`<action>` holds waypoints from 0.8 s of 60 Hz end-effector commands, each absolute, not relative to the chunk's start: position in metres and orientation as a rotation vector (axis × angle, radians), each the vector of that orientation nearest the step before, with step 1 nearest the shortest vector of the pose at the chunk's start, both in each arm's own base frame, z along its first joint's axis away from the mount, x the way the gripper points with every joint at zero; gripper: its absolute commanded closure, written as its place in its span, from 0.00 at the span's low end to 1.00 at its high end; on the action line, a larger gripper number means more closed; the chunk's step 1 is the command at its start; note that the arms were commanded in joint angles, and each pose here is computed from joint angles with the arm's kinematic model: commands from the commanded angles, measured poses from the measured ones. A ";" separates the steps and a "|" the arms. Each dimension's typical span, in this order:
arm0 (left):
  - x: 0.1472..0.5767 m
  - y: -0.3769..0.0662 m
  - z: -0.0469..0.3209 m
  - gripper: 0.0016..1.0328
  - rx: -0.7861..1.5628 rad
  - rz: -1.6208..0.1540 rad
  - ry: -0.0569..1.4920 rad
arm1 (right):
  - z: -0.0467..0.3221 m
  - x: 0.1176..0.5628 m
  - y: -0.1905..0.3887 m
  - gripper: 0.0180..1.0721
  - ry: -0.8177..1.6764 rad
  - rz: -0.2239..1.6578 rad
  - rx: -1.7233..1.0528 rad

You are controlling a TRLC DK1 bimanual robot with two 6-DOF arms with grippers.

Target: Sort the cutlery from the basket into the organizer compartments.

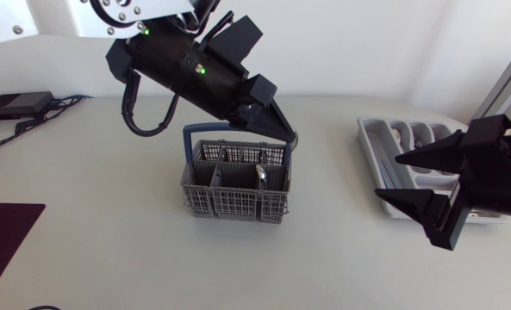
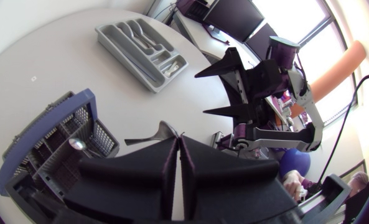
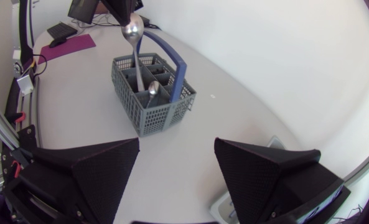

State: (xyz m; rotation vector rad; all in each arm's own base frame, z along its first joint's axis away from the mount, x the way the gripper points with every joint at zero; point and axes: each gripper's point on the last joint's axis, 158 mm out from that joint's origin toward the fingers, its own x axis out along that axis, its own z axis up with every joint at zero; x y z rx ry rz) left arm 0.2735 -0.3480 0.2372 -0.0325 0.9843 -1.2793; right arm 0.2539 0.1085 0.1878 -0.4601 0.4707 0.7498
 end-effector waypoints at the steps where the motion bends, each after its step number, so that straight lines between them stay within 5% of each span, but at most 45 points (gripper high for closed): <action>1: 0.262 -0.349 0.230 0.97 -0.043 -1.331 1.013 | 0.195 0.248 0.125 0.17 0.470 0.788 -0.398; 29: 0.228 -0.388 0.217 0.97 -0.009 -1.483 1.060 | 0.187 0.250 0.173 0.22 0.467 0.938 -0.287; 40: 0.228 -0.393 0.217 0.97 -0.013 -1.497 1.068 | 0.177 0.246 0.181 0.39 0.471 0.978 -0.271; 48: 0.229 -0.395 0.220 0.97 -0.015 -1.502 1.063 | 0.170 0.241 0.184 0.40 0.476 1.003 -0.259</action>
